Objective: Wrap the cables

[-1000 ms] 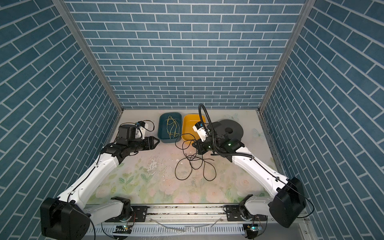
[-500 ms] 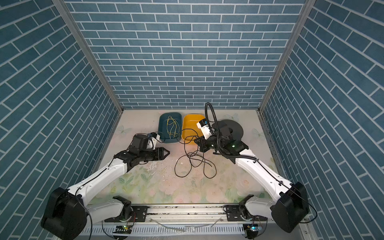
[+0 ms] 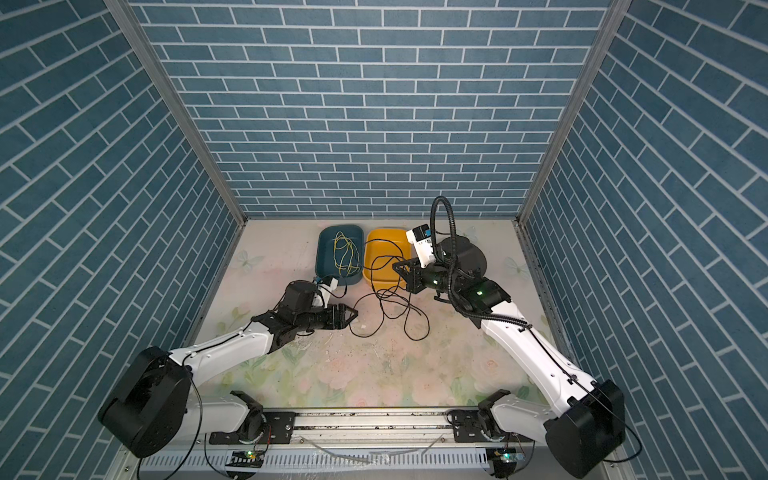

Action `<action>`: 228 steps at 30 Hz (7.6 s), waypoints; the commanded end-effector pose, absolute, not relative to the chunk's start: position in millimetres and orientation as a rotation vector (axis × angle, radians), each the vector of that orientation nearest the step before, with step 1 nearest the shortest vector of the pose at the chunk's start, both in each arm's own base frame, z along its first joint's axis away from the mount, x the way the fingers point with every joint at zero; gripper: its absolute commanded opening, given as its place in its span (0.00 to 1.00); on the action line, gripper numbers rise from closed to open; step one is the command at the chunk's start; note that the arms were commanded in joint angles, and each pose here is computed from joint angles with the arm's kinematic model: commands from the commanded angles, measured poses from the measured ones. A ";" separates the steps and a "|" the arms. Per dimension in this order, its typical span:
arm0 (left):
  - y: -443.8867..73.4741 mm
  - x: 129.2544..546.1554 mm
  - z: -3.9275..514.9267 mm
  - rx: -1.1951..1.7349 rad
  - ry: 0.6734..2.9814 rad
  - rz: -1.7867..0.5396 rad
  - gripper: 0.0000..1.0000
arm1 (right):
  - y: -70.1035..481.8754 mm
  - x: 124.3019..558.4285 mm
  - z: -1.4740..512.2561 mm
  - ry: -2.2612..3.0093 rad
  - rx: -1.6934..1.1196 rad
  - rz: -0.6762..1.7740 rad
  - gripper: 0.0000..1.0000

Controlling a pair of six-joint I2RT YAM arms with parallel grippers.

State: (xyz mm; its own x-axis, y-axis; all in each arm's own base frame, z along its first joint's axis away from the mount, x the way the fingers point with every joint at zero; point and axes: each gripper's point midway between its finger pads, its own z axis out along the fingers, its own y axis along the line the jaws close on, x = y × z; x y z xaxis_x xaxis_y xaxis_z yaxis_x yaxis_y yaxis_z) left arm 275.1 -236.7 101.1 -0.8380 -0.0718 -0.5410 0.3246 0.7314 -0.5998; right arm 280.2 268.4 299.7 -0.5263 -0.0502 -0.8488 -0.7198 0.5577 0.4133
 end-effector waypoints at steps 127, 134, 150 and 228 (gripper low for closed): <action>-173.0 276.3 269.2 0.034 2.265 -0.966 0.79 | 385.4 250.3 257.3 1.872 -0.994 0.935 0.00; -193.6 267.4 267.1 0.212 2.190 -0.983 0.66 | 375.5 258.9 293.8 1.931 -0.891 1.136 0.00; -238.6 274.1 255.1 0.571 2.116 -0.755 0.62 | 377.5 270.5 316.6 2.077 -0.804 1.331 0.00; -254.4 281.7 268.5 0.968 2.118 -0.576 0.17 | 365.2 285.4 315.7 2.290 -0.750 1.498 0.00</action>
